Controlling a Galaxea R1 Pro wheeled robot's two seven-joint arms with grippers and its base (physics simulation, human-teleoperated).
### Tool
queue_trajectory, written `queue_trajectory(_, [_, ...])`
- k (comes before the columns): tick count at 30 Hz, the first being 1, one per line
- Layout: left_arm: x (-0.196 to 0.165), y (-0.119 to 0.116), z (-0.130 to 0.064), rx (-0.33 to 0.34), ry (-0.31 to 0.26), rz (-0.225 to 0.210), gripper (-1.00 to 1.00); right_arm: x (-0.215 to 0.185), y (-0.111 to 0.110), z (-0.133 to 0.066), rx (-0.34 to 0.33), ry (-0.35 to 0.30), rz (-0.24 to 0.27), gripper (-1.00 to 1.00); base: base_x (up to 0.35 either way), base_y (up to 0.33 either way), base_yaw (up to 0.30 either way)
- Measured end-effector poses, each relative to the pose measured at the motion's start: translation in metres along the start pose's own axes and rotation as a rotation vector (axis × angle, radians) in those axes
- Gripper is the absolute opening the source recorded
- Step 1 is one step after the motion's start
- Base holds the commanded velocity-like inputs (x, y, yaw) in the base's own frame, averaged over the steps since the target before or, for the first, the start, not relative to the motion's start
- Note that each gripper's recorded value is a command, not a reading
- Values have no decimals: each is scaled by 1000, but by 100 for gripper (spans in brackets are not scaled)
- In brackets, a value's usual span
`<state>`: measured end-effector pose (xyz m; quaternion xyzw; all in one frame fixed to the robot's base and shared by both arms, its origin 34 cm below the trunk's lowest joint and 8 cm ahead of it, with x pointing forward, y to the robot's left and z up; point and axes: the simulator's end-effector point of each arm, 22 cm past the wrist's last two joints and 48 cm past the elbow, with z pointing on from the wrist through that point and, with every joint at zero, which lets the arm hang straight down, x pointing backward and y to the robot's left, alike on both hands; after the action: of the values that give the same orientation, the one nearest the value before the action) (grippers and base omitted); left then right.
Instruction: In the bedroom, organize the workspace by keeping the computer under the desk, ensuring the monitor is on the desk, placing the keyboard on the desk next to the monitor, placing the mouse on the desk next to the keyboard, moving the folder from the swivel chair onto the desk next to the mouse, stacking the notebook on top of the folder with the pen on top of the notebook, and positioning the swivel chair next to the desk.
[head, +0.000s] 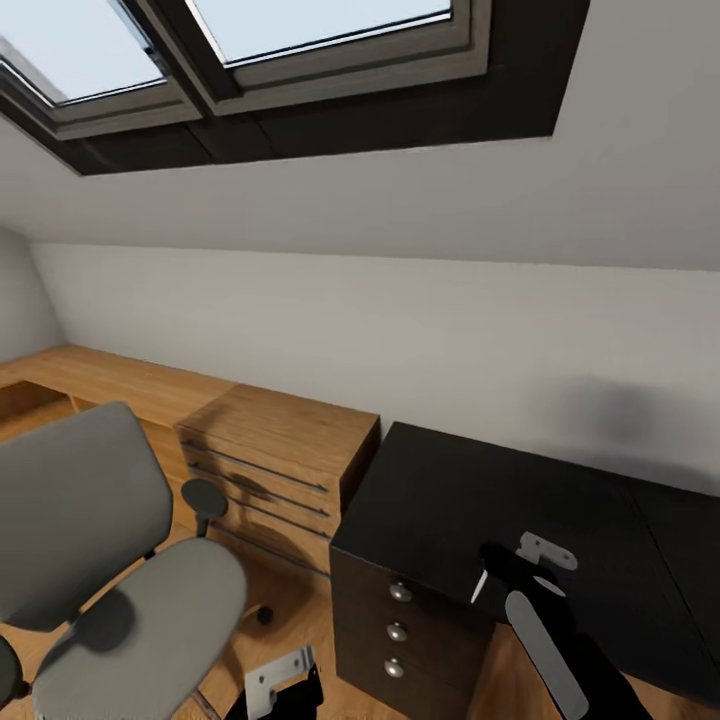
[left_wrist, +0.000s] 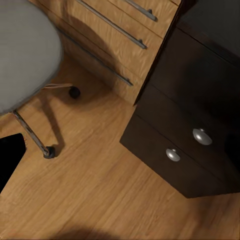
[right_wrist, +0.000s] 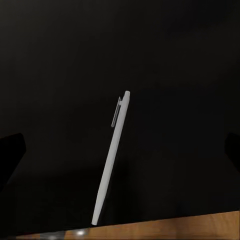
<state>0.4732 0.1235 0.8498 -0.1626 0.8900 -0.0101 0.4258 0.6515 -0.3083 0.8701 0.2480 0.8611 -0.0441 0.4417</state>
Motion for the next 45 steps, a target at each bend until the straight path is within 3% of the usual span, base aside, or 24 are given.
queue_trajectory(4, [2, 0, 0, 0, 5, 2, 100, 24, -5, 8, 26, 39, -55, 100, 0, 0, 172])
queue_trajectory(6, [3, -1, 1, 1, 7, 3, 100, 38, -10, 15, 53, 52, -118, 100, 0, 0, 172])
queue_trajectory(16, [6, 0, 2, -2, 18, 5, 100, 47, -4, 20, 61, 52, -154, 100, 0, 0, 142])
queue_trajectory(20, [6, 0, 2, -1, 18, 5, 100, 39, 2, 19, 53, 6, -209, 100, 0, 0, 17])
queue_trajectory(29, [8, -21, -7, 32, 13, -19, 100, 24, 8, 13, 56, -29, -192, 100, 0, 0, 0])
queue_trajectory(34, [14, -31, -8, 56, 10, -36, 100, 13, -4, 17, 72, -57, -180, 100, 0, 0, 0])
queue_trajectory(45, [25, -30, 2, 58, 7, -40, 100, 19, -5, 26, 69, -66, -176, 100, 0, 0, 0])
